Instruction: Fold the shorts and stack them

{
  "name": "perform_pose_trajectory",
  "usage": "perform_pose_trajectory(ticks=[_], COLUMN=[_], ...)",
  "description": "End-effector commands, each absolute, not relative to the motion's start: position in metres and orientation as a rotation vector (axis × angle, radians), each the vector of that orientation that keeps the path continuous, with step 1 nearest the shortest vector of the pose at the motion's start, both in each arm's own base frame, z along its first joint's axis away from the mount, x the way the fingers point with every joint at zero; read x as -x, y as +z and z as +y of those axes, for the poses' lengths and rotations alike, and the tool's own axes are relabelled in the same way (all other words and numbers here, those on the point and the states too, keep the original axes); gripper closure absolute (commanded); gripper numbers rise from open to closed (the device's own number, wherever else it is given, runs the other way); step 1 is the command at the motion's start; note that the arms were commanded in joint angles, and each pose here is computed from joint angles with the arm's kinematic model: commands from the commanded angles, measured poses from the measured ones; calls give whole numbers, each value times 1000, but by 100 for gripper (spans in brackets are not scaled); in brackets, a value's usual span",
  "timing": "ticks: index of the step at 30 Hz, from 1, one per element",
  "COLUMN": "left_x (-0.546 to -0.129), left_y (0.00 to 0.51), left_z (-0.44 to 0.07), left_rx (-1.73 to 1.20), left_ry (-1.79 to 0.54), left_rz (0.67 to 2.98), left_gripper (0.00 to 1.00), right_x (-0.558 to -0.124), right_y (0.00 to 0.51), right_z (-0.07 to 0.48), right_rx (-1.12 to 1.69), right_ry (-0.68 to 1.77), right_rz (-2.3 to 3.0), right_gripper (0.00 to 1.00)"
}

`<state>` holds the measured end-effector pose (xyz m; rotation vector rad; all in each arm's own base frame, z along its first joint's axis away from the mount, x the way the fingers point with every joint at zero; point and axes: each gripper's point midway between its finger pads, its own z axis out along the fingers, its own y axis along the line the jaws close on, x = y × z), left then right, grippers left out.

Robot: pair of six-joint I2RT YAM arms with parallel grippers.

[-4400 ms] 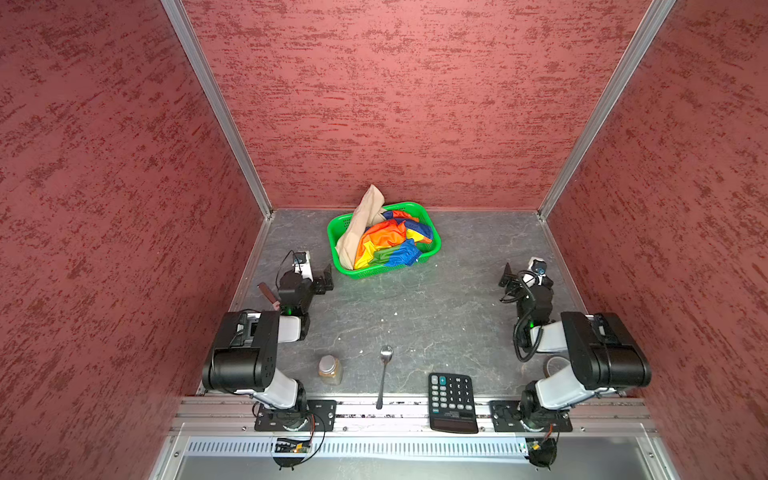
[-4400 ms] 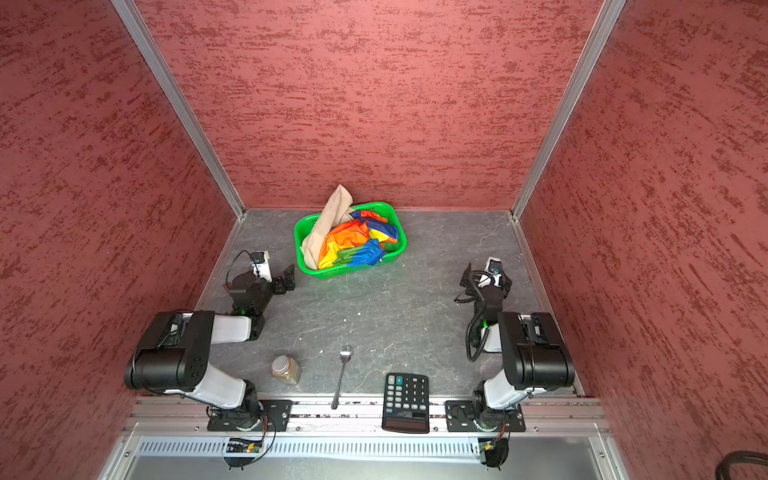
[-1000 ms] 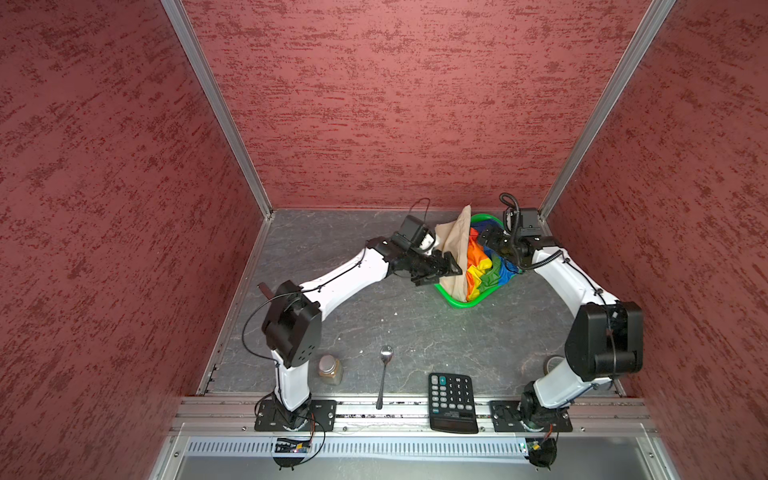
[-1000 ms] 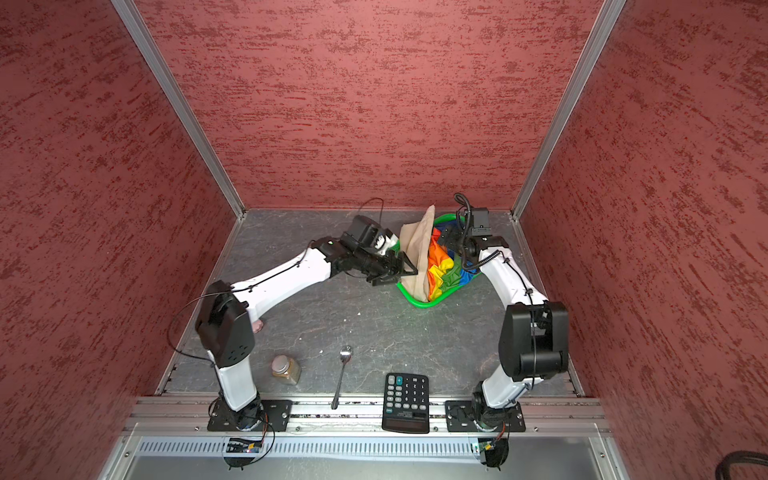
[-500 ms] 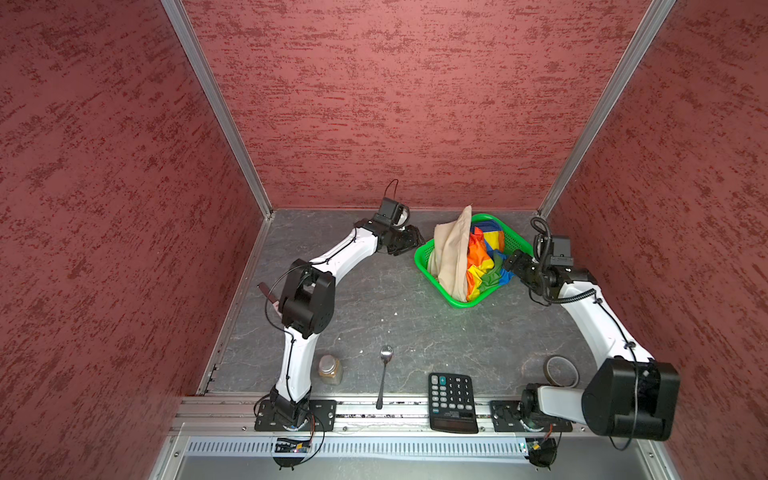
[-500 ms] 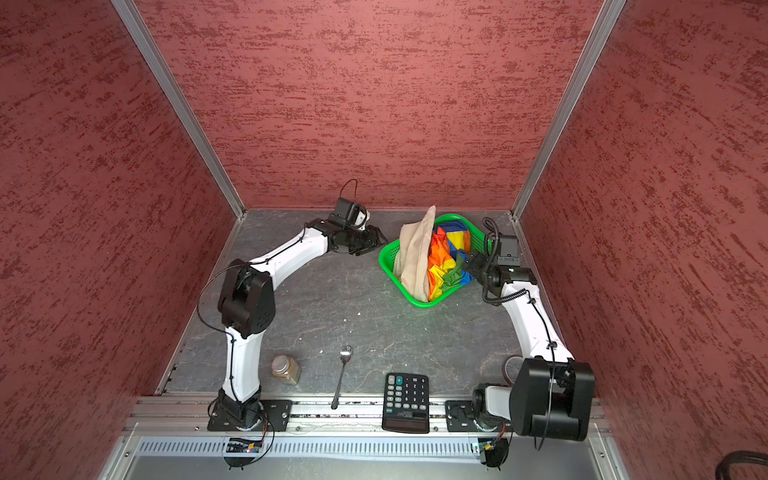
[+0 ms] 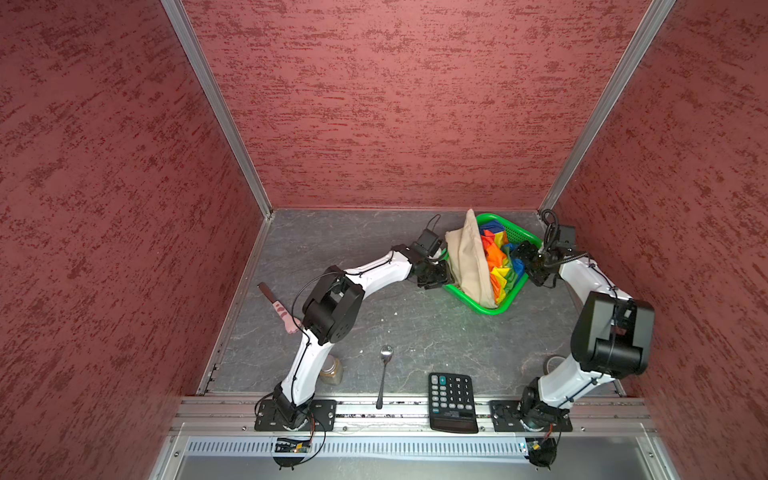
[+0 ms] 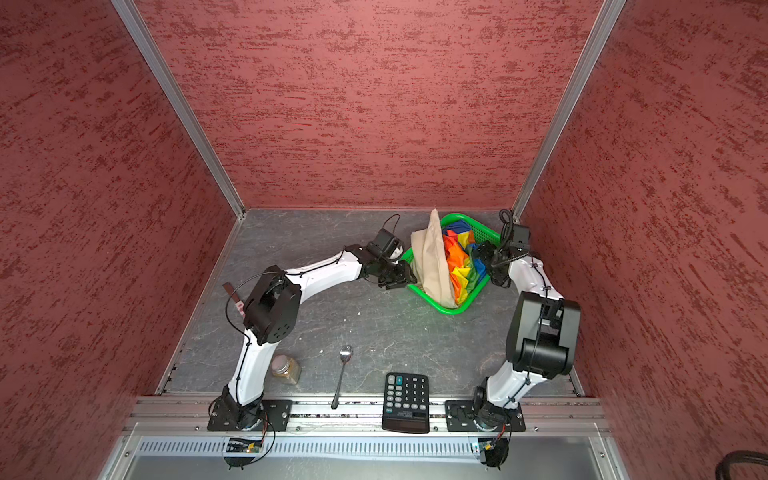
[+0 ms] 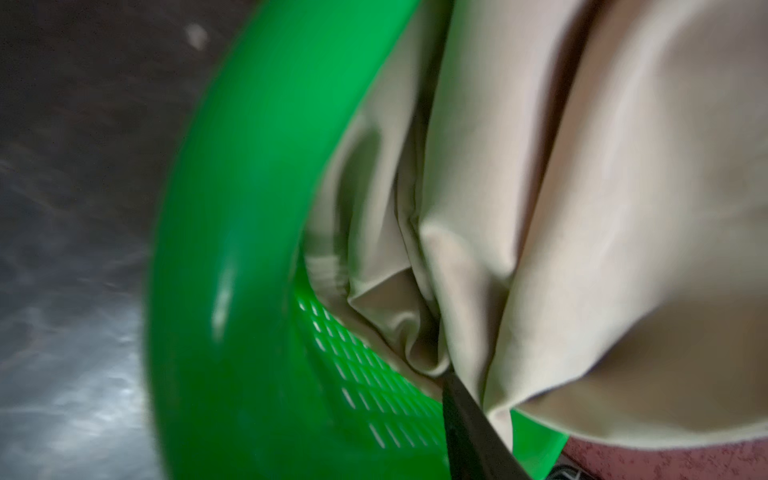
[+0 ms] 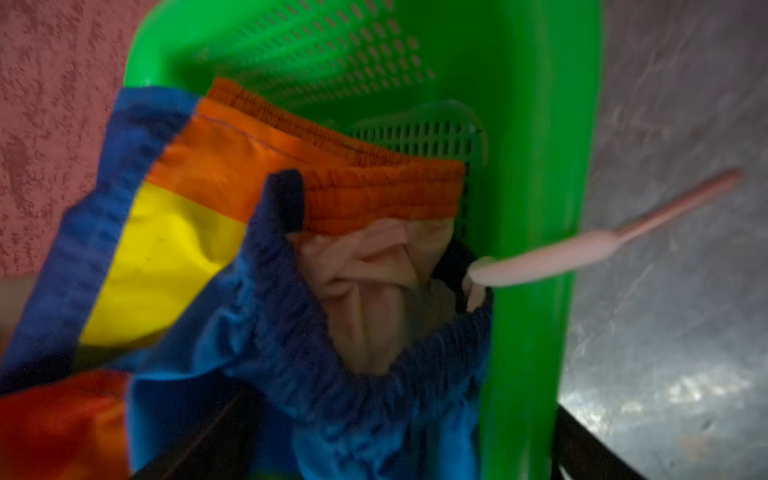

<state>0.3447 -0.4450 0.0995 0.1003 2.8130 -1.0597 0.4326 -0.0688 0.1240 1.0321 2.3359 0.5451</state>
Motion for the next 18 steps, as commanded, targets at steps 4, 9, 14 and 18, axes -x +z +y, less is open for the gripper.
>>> perform_pose_trajectory(ticks=[4, 9, 14, 18], left_x=[-278, -249, -252, -280], left_y=[134, 143, 163, 186], left_z=[-537, -558, -545, -509], left_rx=[-432, -592, -604, -489], left_ry=[-1327, -1341, -1361, -1312], left_rz=[2777, 2763, 2731, 2650], left_gripper=[24, 19, 20, 20], right_x=[-474, -484, -477, -462], right_y=[161, 169, 184, 209], right_z=[-102, -109, -126, -142], right_rx=[-973, -928, -937, -949], right_ry=[387, 338, 189, 51], right_rz=[2261, 2285, 2269, 2215], right_gripper=[4, 4, 2, 2])
